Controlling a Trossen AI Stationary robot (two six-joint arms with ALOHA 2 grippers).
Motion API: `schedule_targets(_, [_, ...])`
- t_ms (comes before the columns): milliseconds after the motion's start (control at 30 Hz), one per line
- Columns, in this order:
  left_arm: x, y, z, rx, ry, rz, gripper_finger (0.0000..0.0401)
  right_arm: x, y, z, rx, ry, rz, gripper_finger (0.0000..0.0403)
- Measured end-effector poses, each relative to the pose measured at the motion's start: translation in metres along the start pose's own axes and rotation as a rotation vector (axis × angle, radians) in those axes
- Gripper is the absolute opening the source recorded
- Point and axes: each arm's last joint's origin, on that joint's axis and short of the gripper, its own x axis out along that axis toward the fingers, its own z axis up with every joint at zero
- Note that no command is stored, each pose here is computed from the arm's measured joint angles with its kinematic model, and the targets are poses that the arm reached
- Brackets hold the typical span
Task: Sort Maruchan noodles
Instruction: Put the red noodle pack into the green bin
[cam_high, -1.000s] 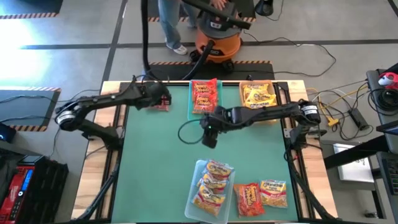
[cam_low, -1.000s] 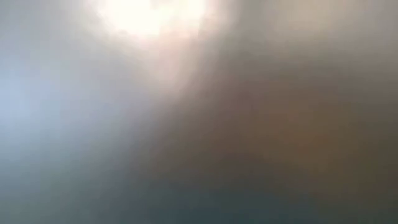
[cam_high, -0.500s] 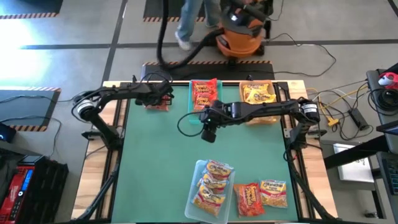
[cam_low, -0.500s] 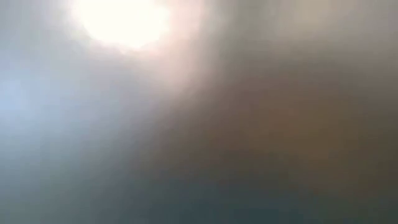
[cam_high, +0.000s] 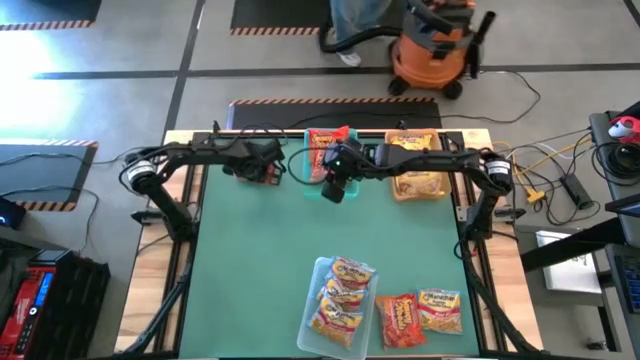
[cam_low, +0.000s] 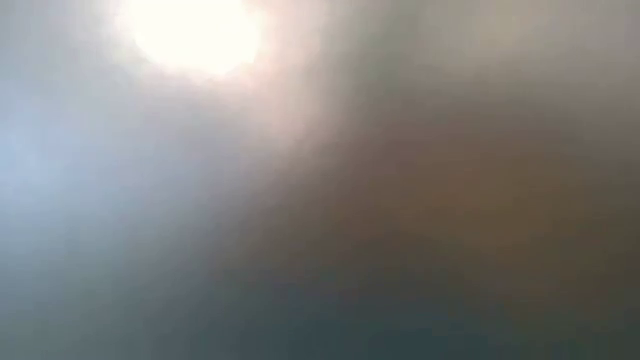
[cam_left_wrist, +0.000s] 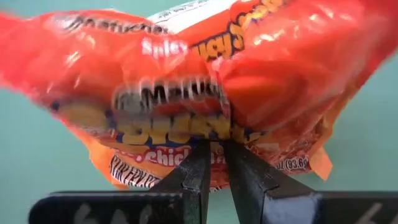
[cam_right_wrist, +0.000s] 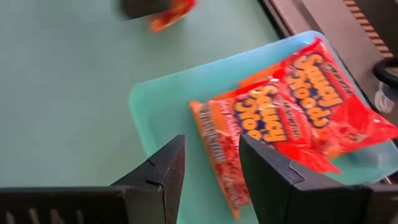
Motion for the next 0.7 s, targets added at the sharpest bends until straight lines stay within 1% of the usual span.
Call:
schedule_targets(100, [-0.004, -0.01, -0.013, 0.076, 0.012, -0.025, 0.0036, 0.001, -0.007, 0.0, 0.016, 0.002, -0.012, 0.0139])
schedule_targets(233, [-0.008, -0.023, -0.032, 0.173, 0.012, -0.04, 0.0036, 0.002, -0.01, 0.001, 0.023, 0.001, -0.016, 0.0139])
schedule_targets(333, [-0.013, -0.034, -0.052, 0.287, 0.017, -0.067, 0.0036, 0.002, -0.009, 0.001, 0.026, -0.005, -0.015, 0.0139])
schedule_targets(467, [-0.021, -0.049, -0.08, 0.405, 0.001, -0.111, 0.0036, 0.002, -0.009, 0.002, 0.062, -0.018, -0.013, 0.0139])
schedule_targets(567, [-0.031, -0.065, -0.102, 0.484, -0.028, -0.198, 0.0036, 0.002, -0.009, 0.005, 0.095, -0.041, -0.01, 0.0139])
schedule_targets(700, [-0.046, -0.087, -0.13, 0.566, -0.09, -0.361, 0.0036, 0.002, -0.009, 0.006, 0.15, -0.056, -0.008, 0.0139])
